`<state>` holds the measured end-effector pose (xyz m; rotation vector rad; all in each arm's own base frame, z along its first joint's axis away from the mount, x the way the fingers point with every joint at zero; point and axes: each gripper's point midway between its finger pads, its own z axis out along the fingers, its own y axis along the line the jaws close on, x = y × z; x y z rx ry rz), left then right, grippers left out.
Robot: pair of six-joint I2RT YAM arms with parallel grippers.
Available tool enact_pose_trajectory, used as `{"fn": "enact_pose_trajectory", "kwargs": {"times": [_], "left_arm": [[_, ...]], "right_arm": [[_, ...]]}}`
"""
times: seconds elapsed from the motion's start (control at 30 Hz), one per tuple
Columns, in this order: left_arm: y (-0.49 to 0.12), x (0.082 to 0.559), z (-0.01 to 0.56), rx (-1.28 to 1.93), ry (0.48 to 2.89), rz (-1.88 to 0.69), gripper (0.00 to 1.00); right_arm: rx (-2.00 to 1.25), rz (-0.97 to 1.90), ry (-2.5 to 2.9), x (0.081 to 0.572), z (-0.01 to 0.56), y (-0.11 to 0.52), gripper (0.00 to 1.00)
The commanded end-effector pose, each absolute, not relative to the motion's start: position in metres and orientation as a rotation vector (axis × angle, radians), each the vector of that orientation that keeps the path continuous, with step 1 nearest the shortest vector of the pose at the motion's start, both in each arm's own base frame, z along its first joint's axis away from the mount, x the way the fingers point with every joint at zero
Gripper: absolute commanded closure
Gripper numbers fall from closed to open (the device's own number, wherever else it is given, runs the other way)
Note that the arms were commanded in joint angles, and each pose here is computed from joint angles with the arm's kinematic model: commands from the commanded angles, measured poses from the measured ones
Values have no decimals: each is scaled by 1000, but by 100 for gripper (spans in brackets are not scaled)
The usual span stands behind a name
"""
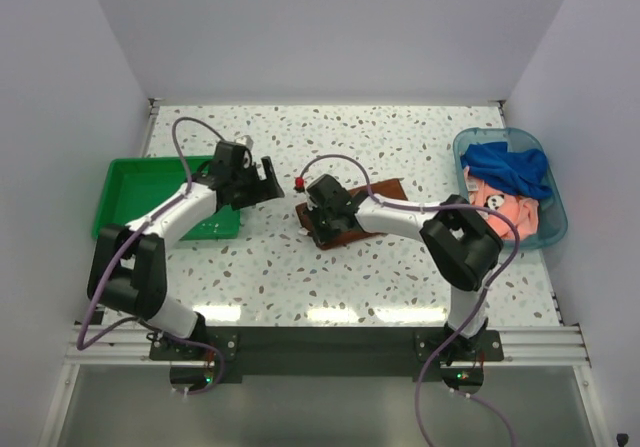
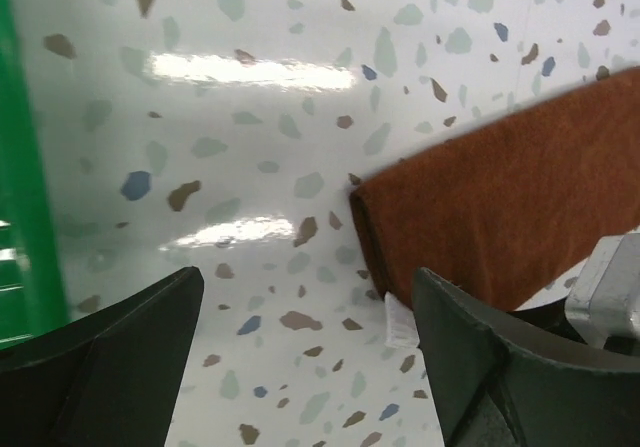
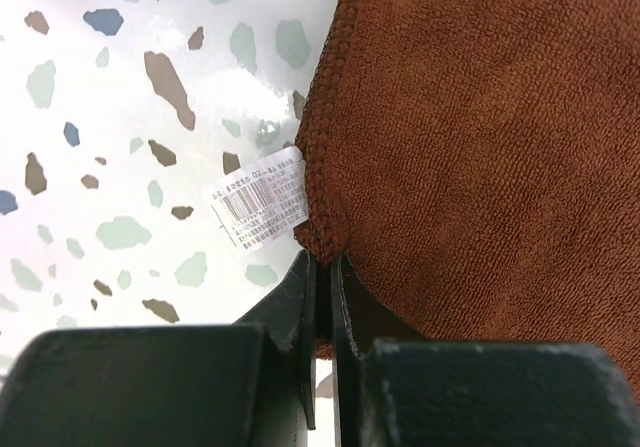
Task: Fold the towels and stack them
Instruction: Neatly place the folded towel into the bin
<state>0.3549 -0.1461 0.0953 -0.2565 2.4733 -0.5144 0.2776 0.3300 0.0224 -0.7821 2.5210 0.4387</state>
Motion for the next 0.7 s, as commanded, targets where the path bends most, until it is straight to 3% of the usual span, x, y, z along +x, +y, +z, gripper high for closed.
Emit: {"fn": "enact_pose_trajectory", "kwargs": {"times": [0.0,0.27,0.67], "left_arm": [[-189,362,115,-262,2446,-694,9],[-242,346,79,-358,2529,-832,9],[-247,326,42,-499,2580,-868,14]], "right_arm": [[-738,609,2483,275,44,338,100],[-640,736,2443,278,61,337,100],[-500,852,2407,283,69,349,100]]}}
